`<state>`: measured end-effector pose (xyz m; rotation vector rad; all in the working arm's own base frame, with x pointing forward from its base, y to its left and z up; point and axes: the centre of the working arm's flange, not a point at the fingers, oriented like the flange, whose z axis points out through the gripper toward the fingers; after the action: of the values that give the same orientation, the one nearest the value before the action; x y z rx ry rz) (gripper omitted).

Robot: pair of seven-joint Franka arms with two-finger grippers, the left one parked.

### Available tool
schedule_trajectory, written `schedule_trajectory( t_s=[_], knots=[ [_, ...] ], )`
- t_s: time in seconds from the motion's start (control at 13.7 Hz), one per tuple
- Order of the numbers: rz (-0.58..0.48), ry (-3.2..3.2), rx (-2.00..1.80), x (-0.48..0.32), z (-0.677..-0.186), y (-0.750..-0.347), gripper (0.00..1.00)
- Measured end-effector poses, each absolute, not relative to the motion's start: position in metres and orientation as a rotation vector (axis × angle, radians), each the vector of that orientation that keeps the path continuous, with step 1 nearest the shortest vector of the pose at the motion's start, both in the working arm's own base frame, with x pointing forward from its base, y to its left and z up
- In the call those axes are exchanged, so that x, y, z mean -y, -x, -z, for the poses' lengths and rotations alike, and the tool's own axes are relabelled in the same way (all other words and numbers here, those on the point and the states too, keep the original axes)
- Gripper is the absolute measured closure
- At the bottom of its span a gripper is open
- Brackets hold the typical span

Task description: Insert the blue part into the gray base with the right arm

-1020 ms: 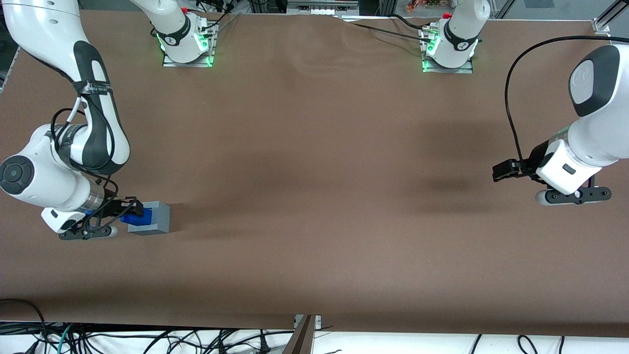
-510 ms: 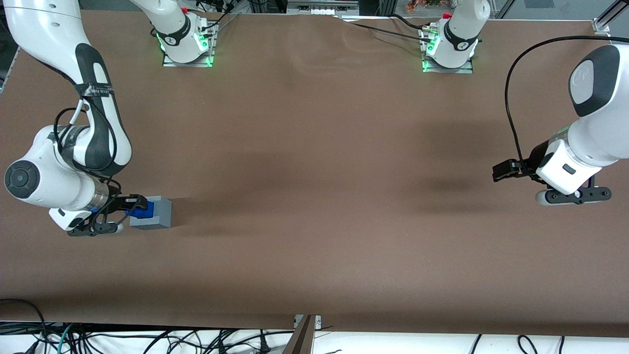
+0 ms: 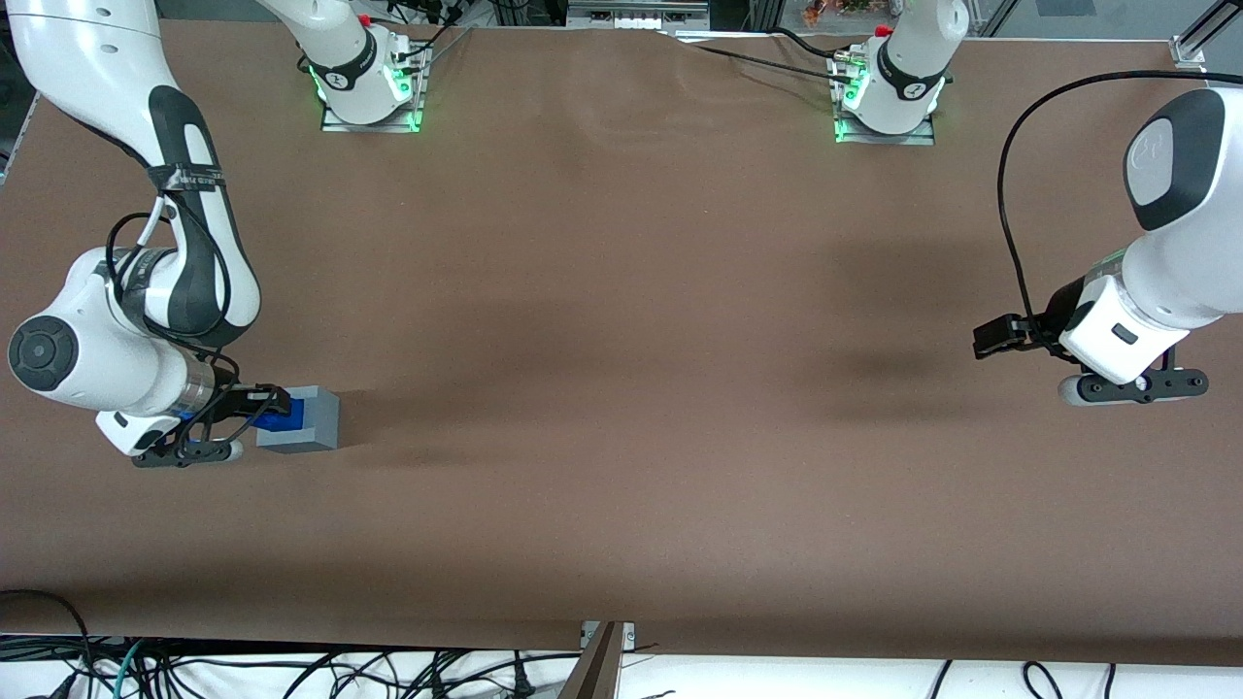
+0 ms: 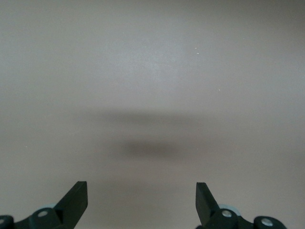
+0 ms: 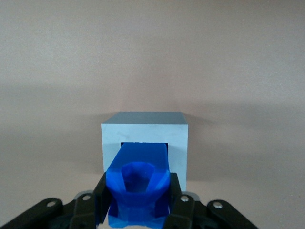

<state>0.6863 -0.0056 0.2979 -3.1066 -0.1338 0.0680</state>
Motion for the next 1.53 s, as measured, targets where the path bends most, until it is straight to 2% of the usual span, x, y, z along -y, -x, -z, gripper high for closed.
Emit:
schedule_trajectory(
  t_s=[0.07,0.15,0.36,0.44,0.58,0.8,1.17,1.31,1.53],
  knots=[
    [-0.068,3.107,0.132,0.006,-0.296,-0.686,0.45],
    [-0.066,3.110,0.131,0.006,-0.288,-0.687,0.37],
    [-0.038,3.114,0.136,0.004,-0.286,-0.692,0.04],
    [-0.024,3.113,0.140,0.003,-0.296,-0.695,0.00],
    [-0.019,3.104,0.144,0.000,-0.328,-0.697,0.00],
    [0.005,3.084,0.135,-0.003,-0.403,-0.685,0.00],
    [-0.018,3.040,0.076,-0.005,-0.548,-0.616,0.00],
    [0.000,3.029,0.071,-0.001,-0.570,-0.585,0.00],
    [-0.030,3.045,0.077,0.003,-0.568,-0.559,0.00]
  ],
)
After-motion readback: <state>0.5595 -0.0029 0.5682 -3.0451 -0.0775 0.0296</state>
